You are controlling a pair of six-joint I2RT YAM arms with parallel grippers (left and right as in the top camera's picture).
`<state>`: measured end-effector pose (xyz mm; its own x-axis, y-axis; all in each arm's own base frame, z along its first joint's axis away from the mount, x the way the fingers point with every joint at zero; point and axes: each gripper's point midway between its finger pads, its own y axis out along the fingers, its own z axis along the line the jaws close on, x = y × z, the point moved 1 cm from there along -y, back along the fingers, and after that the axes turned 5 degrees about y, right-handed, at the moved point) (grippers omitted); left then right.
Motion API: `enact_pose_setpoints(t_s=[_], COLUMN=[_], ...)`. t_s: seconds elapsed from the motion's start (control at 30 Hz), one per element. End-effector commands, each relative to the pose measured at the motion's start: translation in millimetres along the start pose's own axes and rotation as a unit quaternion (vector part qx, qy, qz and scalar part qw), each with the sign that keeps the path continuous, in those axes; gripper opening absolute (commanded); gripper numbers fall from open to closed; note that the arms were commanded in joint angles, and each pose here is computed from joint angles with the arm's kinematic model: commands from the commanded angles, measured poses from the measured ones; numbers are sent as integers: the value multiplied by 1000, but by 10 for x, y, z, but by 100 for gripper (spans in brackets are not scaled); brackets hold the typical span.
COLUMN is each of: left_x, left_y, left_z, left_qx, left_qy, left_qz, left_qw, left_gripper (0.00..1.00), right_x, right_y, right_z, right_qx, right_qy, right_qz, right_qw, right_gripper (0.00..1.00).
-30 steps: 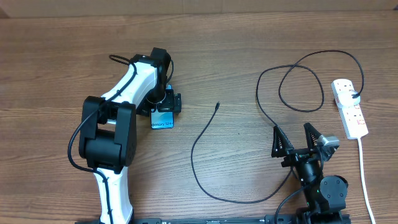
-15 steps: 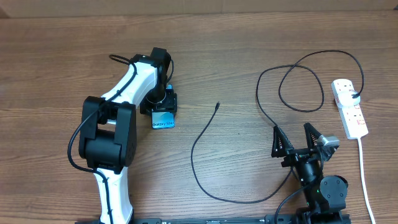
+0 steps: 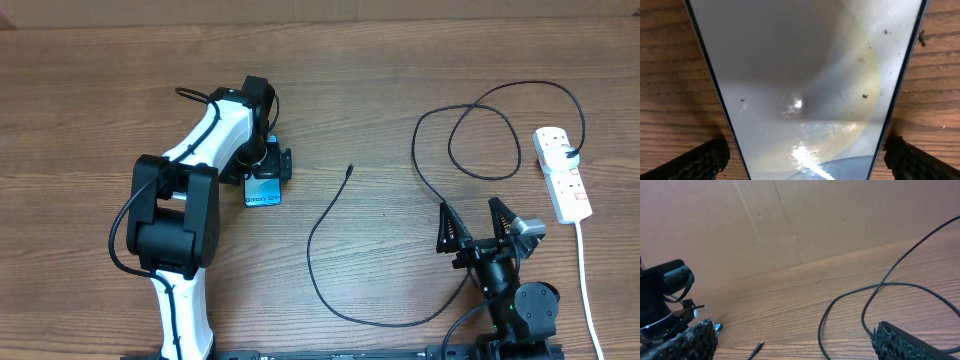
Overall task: Plug charger to phone and switch on socket
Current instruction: 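Lift the phone and tilt it upright with the left gripper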
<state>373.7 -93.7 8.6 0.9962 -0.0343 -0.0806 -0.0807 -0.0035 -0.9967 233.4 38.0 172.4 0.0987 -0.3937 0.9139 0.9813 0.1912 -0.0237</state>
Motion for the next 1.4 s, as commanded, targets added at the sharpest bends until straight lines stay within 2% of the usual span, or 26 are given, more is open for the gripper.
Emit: enact_pose_setpoints(t_s=[0.0, 0.23, 0.37, 0.43, 0.57, 0.67, 0.8, 1.0, 1.17, 1.23, 1.37], left_x=[-48, 152, 169, 165, 128, 68, 26, -40, -54, -56, -103], left_y=[216, 172, 171, 172, 174, 175, 175, 168, 162, 158, 120], left_z=[35, -3, 14, 15, 13, 23, 34, -54, 35, 57, -56], left_qx=[17, 9, 13, 13, 12, 14, 15, -34, -42, -48, -111], left_qy=[2, -3, -39, -41, -40, -35, -26, -6, -21, -25, 2], left_qz=[17, -23, -27, -26, -18, -5, 4, 24, 32, 35, 48], left_qw=[1000, 1000, 999, 999, 999, 999, 1000, 999, 998, 998, 993], left_gripper=[99, 100, 100, 97, 84, 85, 81, 78, 70, 70, 72], right_x=[-19, -19, -19, -18, -19, -19, -19, -24, -26, -25, -25], right_y=[1, 1, 1, 1, 1, 1, 2, 3, 4, 4, 4], right_z=[-2, -2, -2, -1, -2, -2, -2, -4, -5, -5, -5], right_qx=[1, 1, 1, 1, 1, 1, 1, 1, 1, 1, 1], right_qy=[0, 0, 0, 0, 0, 0, 0, 0, 0, 0, 0], right_qz=[-1, -1, -1, -1, -1, -1, -1, 0, 1, 1, 1], right_qw=[1000, 1000, 1000, 1000, 1000, 1000, 1000, 1000, 1000, 1000, 1000], right_gripper=[100, 100, 100, 100, 100, 100, 100, 100, 100, 100, 100])
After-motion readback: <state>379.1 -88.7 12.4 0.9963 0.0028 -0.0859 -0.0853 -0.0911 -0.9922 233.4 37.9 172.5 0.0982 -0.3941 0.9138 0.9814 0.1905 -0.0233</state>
